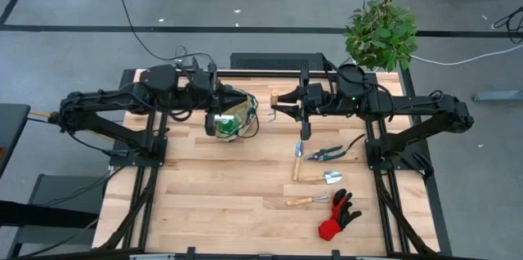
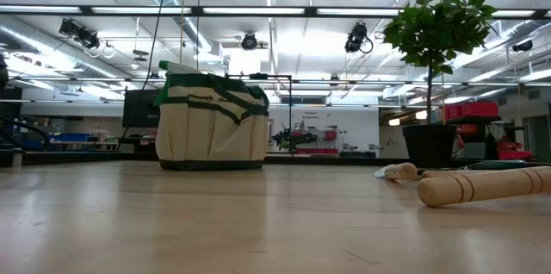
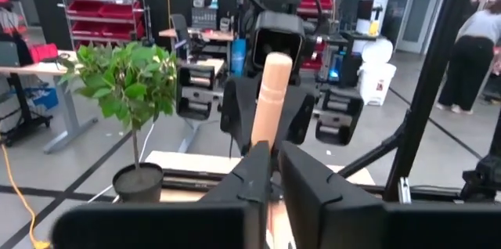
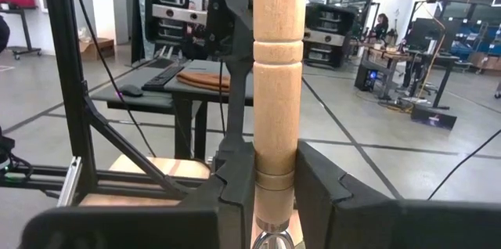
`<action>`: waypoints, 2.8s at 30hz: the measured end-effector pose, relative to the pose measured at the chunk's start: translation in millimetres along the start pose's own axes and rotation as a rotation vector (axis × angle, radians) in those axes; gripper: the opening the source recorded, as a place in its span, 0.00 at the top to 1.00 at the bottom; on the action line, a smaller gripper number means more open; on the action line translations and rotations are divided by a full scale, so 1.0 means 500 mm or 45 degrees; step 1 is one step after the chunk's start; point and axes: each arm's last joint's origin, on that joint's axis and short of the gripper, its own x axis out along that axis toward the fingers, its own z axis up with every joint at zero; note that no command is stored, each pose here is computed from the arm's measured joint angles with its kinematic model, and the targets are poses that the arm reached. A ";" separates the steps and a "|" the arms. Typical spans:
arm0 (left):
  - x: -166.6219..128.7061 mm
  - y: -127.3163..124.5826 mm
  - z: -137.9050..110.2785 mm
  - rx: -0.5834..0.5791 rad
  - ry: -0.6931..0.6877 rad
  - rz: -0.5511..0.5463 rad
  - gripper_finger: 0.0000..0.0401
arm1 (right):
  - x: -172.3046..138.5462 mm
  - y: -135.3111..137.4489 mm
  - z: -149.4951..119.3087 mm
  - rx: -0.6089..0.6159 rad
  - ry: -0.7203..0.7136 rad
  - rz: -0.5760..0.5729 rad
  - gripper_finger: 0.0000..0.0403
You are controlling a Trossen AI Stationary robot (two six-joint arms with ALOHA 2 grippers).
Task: Pick & Place Garden tools in Gardening bag
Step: Put the top brown hand rake into the gardening bag
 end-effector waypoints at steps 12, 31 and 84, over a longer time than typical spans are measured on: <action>0.038 -0.002 -0.007 -0.014 -0.055 -0.004 0.54 | 0.000 0.000 0.000 0.000 0.000 0.000 0.83; 0.101 -0.007 -0.032 0.000 -0.112 -0.050 0.39 | 0.000 0.000 0.000 0.002 0.002 -0.001 0.83; 0.162 0.002 -0.062 0.023 -0.173 -0.075 0.64 | 0.000 0.000 -0.005 0.001 0.032 0.001 0.83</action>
